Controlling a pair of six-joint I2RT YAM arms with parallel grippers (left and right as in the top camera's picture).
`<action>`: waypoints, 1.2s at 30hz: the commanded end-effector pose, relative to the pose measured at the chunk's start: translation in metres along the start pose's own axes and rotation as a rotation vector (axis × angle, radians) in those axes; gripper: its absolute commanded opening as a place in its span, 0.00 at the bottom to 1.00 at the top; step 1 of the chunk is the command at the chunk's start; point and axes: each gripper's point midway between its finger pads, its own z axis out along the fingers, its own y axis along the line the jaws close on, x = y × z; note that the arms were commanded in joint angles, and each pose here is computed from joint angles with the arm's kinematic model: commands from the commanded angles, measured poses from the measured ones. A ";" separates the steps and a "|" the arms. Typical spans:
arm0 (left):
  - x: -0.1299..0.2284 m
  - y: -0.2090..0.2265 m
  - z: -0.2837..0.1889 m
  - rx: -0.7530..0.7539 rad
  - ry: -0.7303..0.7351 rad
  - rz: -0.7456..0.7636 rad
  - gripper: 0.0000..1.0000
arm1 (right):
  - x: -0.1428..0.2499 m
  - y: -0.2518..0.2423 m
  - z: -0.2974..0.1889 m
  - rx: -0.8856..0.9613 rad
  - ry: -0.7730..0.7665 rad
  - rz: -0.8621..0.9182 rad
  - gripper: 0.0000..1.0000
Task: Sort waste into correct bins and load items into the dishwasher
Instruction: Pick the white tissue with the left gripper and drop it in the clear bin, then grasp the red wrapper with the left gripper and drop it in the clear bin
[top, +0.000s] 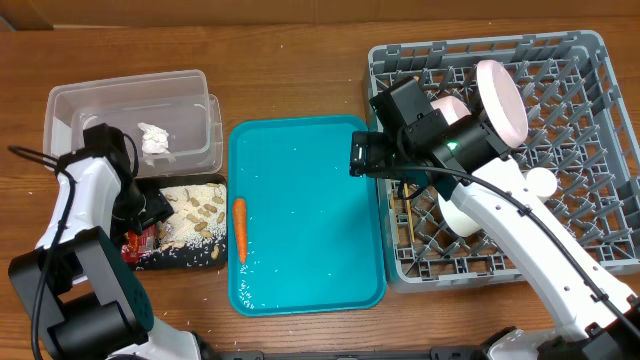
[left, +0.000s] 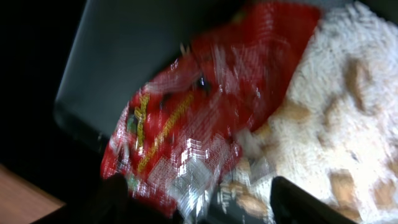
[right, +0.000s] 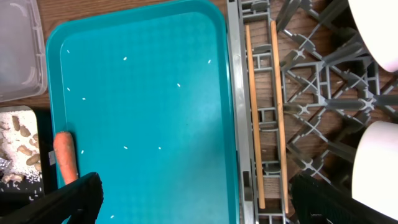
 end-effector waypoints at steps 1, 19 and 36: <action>0.008 0.001 0.016 0.007 0.005 0.008 0.79 | -0.002 0.003 -0.005 -0.013 -0.013 -0.013 1.00; 0.010 0.002 -0.023 0.024 0.075 0.010 0.04 | 0.000 0.001 -0.004 -0.006 -0.003 -0.014 1.00; -0.025 -0.050 -0.156 0.351 -0.144 0.154 0.04 | -0.002 0.003 -0.004 -0.012 -0.013 -0.013 1.00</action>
